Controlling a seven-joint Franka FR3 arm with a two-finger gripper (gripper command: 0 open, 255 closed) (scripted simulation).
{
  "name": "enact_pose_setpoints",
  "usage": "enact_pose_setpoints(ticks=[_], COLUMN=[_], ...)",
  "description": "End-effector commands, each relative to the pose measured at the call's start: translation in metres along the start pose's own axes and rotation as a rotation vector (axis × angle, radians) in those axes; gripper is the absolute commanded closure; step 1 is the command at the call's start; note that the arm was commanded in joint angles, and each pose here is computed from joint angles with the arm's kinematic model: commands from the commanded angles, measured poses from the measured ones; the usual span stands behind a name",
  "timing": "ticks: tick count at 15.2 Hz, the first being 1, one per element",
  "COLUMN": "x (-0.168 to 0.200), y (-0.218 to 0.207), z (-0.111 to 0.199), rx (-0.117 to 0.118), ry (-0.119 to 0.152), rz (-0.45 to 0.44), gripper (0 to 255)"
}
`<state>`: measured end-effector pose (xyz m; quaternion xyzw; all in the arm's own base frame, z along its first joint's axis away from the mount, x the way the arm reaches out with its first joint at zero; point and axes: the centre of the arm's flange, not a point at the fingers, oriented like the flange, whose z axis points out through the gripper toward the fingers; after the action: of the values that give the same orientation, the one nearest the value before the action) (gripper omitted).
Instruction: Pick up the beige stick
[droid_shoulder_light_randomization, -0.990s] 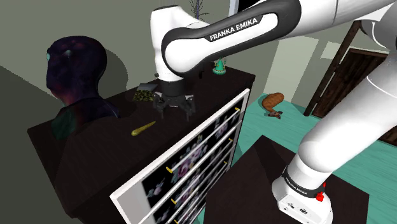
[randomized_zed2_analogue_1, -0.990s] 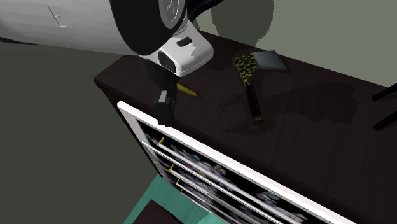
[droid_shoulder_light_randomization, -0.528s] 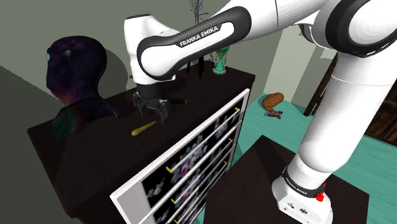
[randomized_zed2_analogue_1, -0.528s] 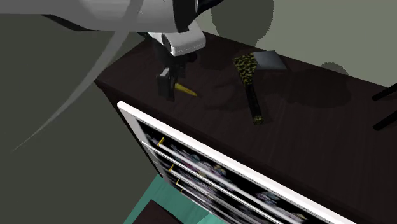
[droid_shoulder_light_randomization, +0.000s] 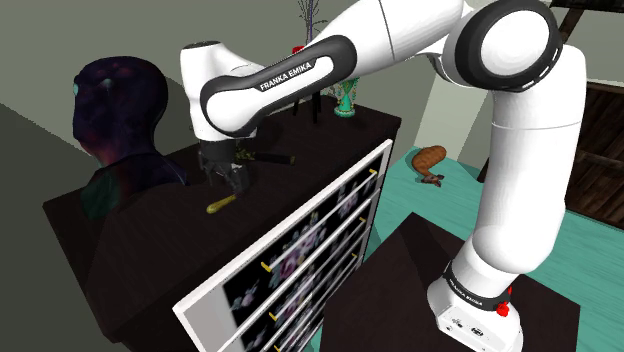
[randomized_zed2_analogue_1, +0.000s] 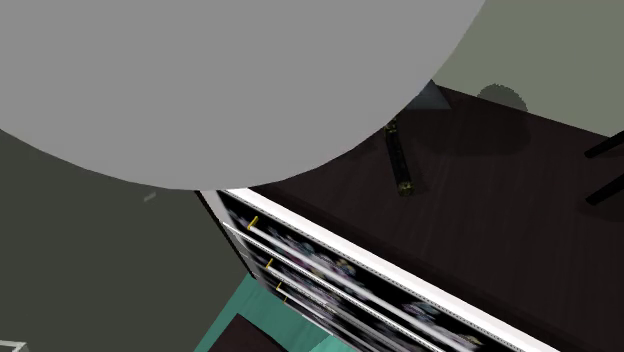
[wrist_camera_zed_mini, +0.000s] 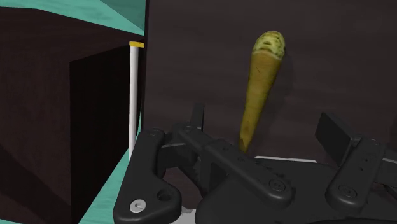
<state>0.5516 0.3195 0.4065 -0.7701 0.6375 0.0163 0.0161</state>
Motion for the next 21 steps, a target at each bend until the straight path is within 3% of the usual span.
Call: enact_pose_setpoints(ticks=[1, 5, 6, 15, 21], x=[0.000, 0.001, 0.001, 0.001, 0.000], y=[-0.001, -0.001, 0.000, -0.001, -0.001], z=[0.011, 0.024, 0.025, 0.024, -0.007], rx=[0.001, 0.001, 0.001, 0.001, 0.001], ry=[0.000, 0.000, 0.000, 0.000, 0.000], rz=[0.002, 0.002, 0.001, 0.002, 0.002], gripper=[0, 0, 255, 255, 255])
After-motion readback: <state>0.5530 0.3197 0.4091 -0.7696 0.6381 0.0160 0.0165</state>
